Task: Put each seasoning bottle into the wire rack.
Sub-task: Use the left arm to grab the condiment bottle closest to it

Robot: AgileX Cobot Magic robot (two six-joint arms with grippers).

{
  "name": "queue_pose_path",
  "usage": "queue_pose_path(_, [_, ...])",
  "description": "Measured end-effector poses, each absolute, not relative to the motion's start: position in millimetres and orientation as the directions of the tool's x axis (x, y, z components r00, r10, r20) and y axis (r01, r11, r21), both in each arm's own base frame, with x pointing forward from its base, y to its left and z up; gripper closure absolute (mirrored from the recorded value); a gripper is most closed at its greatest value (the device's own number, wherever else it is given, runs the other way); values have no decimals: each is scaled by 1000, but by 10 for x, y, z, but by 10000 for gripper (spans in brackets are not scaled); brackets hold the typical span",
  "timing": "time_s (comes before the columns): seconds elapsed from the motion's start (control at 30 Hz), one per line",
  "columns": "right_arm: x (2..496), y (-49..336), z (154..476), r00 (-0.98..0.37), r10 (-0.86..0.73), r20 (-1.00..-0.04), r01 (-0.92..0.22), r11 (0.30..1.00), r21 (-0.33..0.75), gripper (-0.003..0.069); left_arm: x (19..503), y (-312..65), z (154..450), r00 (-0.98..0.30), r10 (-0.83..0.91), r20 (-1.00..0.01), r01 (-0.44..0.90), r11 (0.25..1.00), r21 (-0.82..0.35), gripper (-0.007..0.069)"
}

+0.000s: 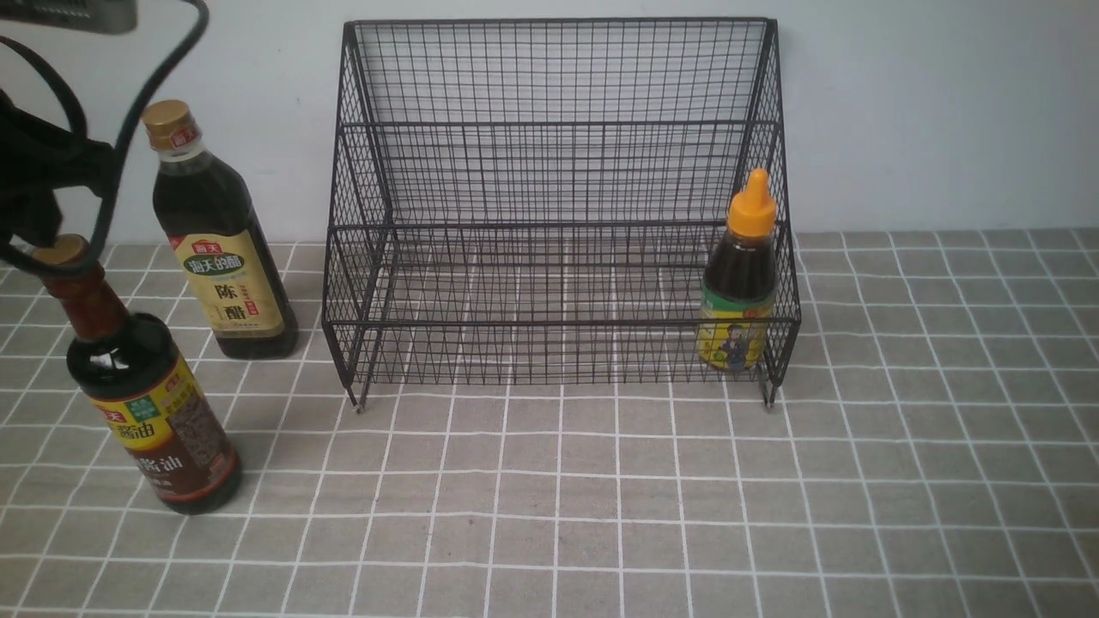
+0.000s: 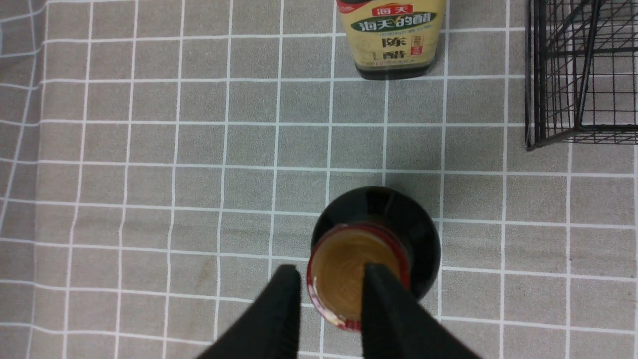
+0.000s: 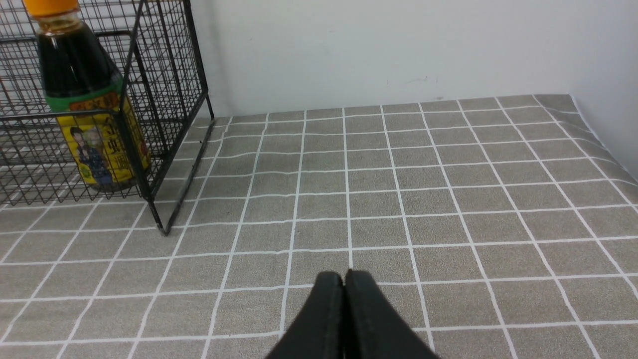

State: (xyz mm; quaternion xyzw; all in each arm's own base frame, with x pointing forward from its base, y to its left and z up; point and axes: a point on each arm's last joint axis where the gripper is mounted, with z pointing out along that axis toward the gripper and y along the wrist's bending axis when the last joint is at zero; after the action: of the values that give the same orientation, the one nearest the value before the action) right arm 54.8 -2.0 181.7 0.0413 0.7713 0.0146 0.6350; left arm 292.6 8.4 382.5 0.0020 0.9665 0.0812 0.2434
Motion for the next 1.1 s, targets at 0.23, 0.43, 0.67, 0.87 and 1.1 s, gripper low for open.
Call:
queue_pose_path(0.23, [548, -20, 1816, -190, 82, -978, 45, 996, 75, 671, 3064, 78, 3716, -883, 21, -469, -54, 988, 146, 70])
queue_pose_path(0.43, [548, -20, 1816, -190, 84, -978, 45, 996, 77, 671, 3174, 76, 3565, -906, 20, -422, -47, 988, 149, 34])
queue_pose_path(0.67, [548, -20, 1816, -190, 91, -978, 47, 995, 84, 671, 3245, 78, 3380, -946, 10, -324, -43, 987, 156, 120])
queue_pose_path(0.87, [548, -20, 1816, -190, 91, -978, 47, 995, 84, 671, 3293, 77, 3305, -953, 11, -302, -38, 987, 157, 199])
queue_pose_path(1.1, [548, -20, 1816, -190, 94, -977, 47, 995, 86, 671, 3294, 65, 3305, -953, 7, -303, -39, 989, 144, 314])
